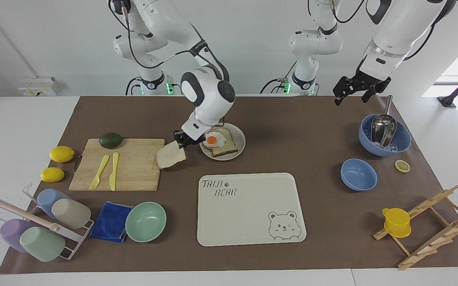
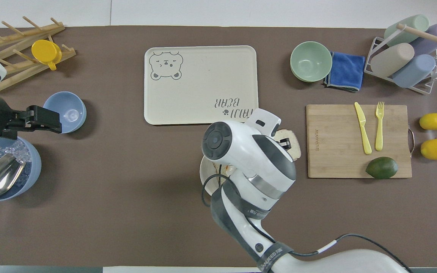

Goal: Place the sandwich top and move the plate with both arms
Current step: 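Carry the bread slice over the plate and lower it onto the egg, then open the right gripper and withdraw it while the left gripper reaches the plate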

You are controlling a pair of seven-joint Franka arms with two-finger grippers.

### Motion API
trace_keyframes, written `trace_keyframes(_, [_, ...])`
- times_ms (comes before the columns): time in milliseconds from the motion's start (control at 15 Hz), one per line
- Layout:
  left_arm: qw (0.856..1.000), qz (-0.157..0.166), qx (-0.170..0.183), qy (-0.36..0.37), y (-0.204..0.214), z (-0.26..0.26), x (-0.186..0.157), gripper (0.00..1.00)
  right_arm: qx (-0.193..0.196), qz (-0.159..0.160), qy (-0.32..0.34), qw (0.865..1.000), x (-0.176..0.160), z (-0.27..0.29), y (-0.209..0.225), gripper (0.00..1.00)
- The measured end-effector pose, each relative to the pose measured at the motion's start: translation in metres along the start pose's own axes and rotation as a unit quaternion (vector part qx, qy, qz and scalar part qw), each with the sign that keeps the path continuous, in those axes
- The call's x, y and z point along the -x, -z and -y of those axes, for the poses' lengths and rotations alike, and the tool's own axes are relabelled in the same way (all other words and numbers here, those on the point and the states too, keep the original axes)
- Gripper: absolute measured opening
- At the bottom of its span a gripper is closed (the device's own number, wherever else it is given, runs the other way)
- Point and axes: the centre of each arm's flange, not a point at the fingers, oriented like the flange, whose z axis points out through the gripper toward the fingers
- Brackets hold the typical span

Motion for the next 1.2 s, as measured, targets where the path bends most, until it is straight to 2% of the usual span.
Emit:
trace_keyframes(133, [1.0, 0.0, 0.0, 0.0, 0.0, 0.0, 0.0, 1.0, -0.016, -0.019, -0.006, 1.0, 0.019, 0.044, 0.032, 0.08])
trace_keyframes(333, [1.0, 0.0, 0.0, 0.0, 0.0, 0.0, 0.0, 1.0, -0.041, -0.022, -0.019, 0.999, 0.033, 0.085, 0.038, 0.08])
trace_keyframes(1000, [1.0, 0.003, -0.001, 0.0, -0.003, -0.001, 0.0, 1.0, -0.076, -0.044, -0.024, 0.996, 0.034, 0.114, 0.027, 0.08])
trace_keyframes(1200, [1.0, 0.003, -0.001, -0.001, -0.003, -0.001, 0.0, 1.0, -0.107, -0.041, -0.038, 0.993, 0.039, 0.125, 0.03, 0.08])
